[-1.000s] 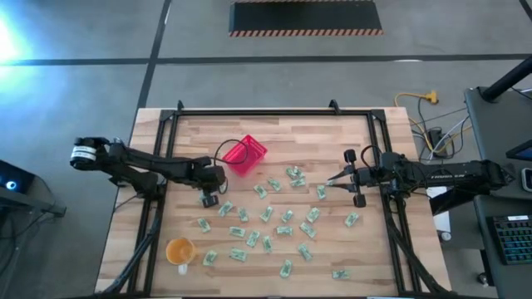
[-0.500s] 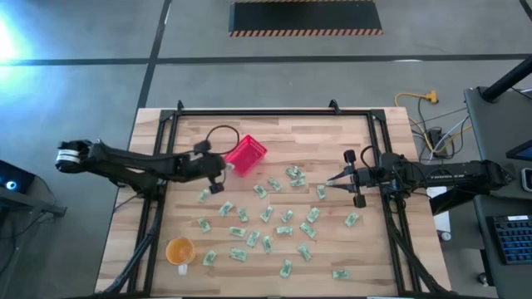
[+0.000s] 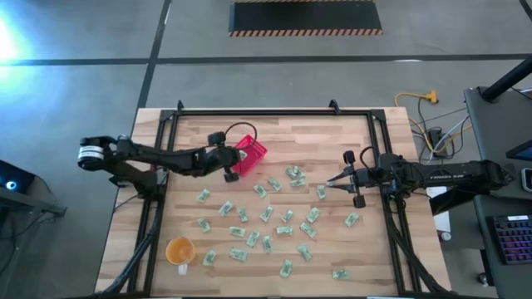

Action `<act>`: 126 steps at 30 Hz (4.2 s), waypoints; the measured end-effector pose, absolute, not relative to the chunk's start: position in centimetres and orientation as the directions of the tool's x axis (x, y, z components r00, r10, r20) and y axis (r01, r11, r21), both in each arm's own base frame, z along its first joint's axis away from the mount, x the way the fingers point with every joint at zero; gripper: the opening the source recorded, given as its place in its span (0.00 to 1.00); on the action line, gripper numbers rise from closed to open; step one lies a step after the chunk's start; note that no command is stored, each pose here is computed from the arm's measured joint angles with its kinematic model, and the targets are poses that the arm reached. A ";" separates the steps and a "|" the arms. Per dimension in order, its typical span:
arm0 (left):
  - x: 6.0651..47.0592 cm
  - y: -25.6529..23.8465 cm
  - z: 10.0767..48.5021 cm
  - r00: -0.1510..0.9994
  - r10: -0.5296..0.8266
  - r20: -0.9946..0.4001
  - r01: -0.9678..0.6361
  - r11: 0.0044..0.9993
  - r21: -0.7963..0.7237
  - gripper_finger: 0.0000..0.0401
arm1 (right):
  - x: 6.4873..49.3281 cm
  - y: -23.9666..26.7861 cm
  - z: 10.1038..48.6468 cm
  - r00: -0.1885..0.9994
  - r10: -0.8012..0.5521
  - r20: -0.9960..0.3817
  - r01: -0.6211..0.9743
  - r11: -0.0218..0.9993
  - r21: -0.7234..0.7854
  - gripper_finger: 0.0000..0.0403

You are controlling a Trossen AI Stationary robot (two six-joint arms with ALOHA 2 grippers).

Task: Pick and place Stevia / Truvia into bins
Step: Put the white stevia packet into the red bin

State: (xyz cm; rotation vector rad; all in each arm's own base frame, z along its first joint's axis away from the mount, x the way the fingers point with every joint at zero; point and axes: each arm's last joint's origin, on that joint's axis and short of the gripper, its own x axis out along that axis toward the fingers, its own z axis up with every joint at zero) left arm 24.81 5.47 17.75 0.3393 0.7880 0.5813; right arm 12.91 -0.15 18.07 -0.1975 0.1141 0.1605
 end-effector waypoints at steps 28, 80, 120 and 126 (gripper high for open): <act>20.4 3.3 23.6 0.670 0.566 -0.481 -0.433 0.824 0.367 0.43 | 23.2 -1.9 17.3 0.828 -0.187 -0.528 0.086 0.974 -0.210 0.30; 16.7 2.0 23.0 0.651 0.480 -0.588 -0.438 0.870 0.226 0.43 | 32.6 -8.3 12.5 0.598 -0.107 -0.795 0.080 0.994 -0.074 0.03; 15.4 1.5 20.9 0.542 0.334 -0.772 -0.437 0.896 0.081 0.43 | 42.8 -10.9 17.6 0.723 -0.243 -0.646 -0.058 0.912 -0.407 0.10; 15.5 1.4 19.4 0.496 0.307 -0.812 -0.458 0.887 0.055 0.43 | 42.7 -10.8 18.3 0.733 -0.240 -0.637 -0.054 0.912 -0.406 0.23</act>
